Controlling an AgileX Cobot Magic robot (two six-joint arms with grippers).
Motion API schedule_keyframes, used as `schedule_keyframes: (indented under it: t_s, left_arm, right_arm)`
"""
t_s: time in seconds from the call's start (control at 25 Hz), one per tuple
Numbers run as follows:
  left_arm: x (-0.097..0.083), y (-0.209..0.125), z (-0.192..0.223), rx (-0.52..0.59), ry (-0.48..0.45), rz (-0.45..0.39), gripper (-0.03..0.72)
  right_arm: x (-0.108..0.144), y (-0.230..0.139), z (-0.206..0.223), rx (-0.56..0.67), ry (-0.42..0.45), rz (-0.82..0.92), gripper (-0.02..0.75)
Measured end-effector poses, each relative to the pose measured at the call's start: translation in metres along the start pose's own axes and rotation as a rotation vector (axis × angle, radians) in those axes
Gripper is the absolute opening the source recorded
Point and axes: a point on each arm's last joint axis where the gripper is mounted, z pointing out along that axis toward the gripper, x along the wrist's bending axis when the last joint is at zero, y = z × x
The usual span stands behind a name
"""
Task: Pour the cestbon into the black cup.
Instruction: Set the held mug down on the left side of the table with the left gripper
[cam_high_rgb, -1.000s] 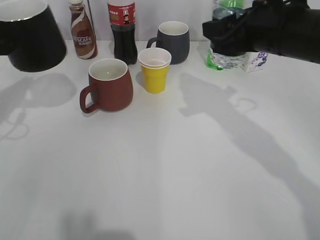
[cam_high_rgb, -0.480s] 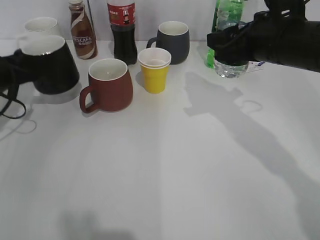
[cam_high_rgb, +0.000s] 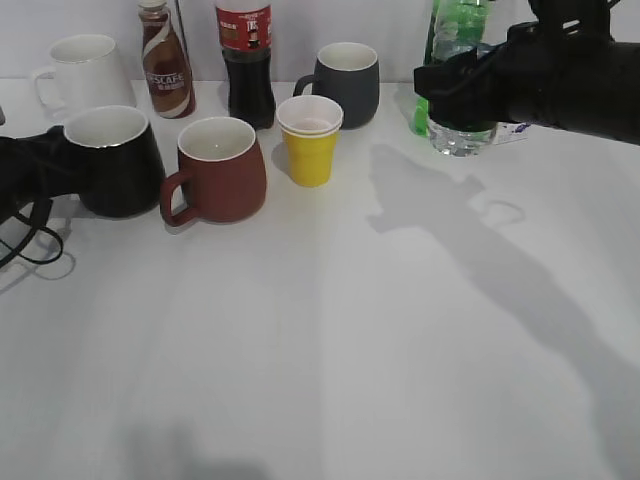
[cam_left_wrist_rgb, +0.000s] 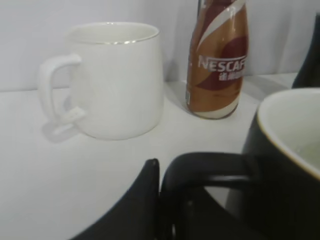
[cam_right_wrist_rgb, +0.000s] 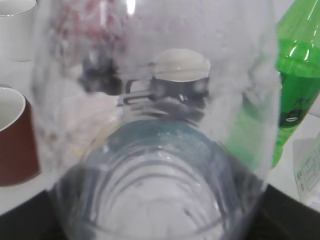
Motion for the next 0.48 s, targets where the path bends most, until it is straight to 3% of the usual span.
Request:
schedule_keyframes:
  t_s: [0.32,0.48]
  left_arm:
    - [-0.004,-0.004,-0.010,-0.023,-0.015,-0.020,0.204]
    - [-0.005,-0.007,-0.016,-0.025,-0.011,-0.029,0.237]
  right_arm:
    - [0.000,0.000,0.000,0.000,-0.001,0.002,0.443]
    - [0.000,0.000,0.000,0.000,-0.001,0.004,0.443]
